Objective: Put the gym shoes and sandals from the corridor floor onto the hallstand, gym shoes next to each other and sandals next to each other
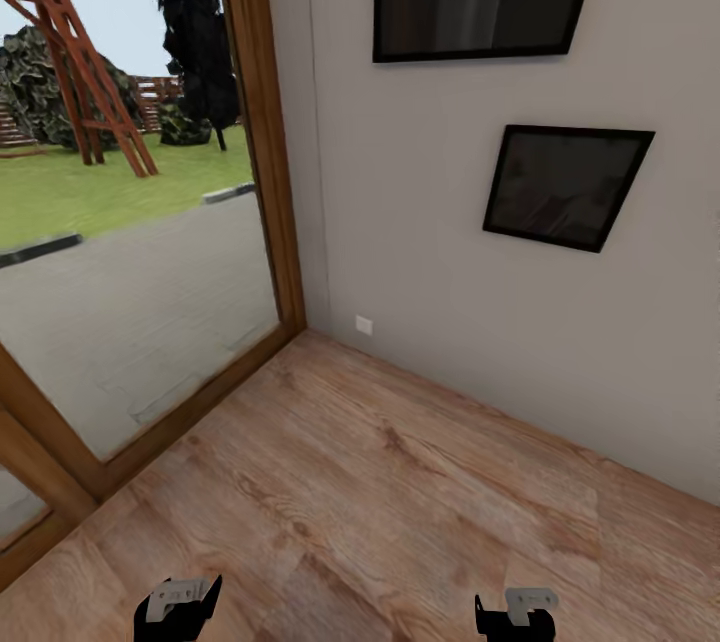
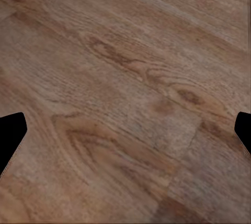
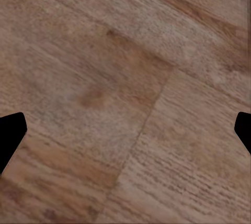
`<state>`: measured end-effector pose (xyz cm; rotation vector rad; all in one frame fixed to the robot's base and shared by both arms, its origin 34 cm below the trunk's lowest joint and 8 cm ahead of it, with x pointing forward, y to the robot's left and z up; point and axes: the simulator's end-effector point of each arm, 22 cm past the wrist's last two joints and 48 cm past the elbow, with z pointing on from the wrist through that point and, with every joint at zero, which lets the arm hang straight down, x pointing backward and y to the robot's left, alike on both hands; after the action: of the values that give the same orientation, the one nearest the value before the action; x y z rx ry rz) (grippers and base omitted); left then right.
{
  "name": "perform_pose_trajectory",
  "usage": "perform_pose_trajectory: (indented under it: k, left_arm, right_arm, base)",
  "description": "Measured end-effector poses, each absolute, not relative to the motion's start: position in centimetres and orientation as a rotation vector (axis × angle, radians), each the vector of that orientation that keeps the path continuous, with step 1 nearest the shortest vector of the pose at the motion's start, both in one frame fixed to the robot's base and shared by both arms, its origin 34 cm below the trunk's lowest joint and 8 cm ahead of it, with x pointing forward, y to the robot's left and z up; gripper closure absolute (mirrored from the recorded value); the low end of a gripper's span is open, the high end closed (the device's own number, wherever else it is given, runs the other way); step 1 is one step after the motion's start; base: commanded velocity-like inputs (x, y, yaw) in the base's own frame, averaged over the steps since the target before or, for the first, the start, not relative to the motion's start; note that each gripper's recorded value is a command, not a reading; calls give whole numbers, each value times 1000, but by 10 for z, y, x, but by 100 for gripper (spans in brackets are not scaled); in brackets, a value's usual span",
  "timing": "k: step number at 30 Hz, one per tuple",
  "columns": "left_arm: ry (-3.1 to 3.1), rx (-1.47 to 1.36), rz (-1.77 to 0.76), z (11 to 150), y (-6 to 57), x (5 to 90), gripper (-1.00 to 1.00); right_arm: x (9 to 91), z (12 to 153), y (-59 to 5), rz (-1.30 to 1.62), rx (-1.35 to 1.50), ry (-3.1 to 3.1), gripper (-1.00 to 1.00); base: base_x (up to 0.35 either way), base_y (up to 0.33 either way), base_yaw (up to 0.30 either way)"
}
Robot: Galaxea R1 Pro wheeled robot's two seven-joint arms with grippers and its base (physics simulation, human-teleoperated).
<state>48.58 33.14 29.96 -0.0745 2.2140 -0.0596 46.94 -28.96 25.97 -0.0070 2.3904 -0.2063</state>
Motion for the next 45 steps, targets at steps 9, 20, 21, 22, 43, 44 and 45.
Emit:
perform_pose_trajectory:
  k: [9,20,21,22,43,44,45]
  left_arm:
    - [2219,-77,-63,298,329,484,-100]
    - [2253,-88,-76,287,324,470,-100]
    - [2254,-88,-76,287,324,469,-100]
    - [2252,-87,-75,287,324,468,-100]
    - [2274,-87,-69,281,326,451,-100]
    - [2274,-87,-70,280,326,451,-100]
    - [2275,-87,-72,280,324,451,-100]
  right_arm:
    - [469,260,-289,-206,-7,2391,-100]
    - [469,260,-290,-207,-7,2391,-100]
    - [469,260,-290,-207,-7,2391,-100]
    - [469,260,-290,-207,-7,2391,-100]
    - [469,259,-289,-205,-7,2391,-100]
    - [469,259,-289,-205,-6,2391,-100]
    - [469,259,-289,-205,-6,2391,-100]
  base:
    - [44,37,-300]
    - [3,2,-300]
    - [0,0,-300]
    - [0,0,-300]
    - [0,0,-300]
    - [0,0,-300]
    - [0,0,-300]
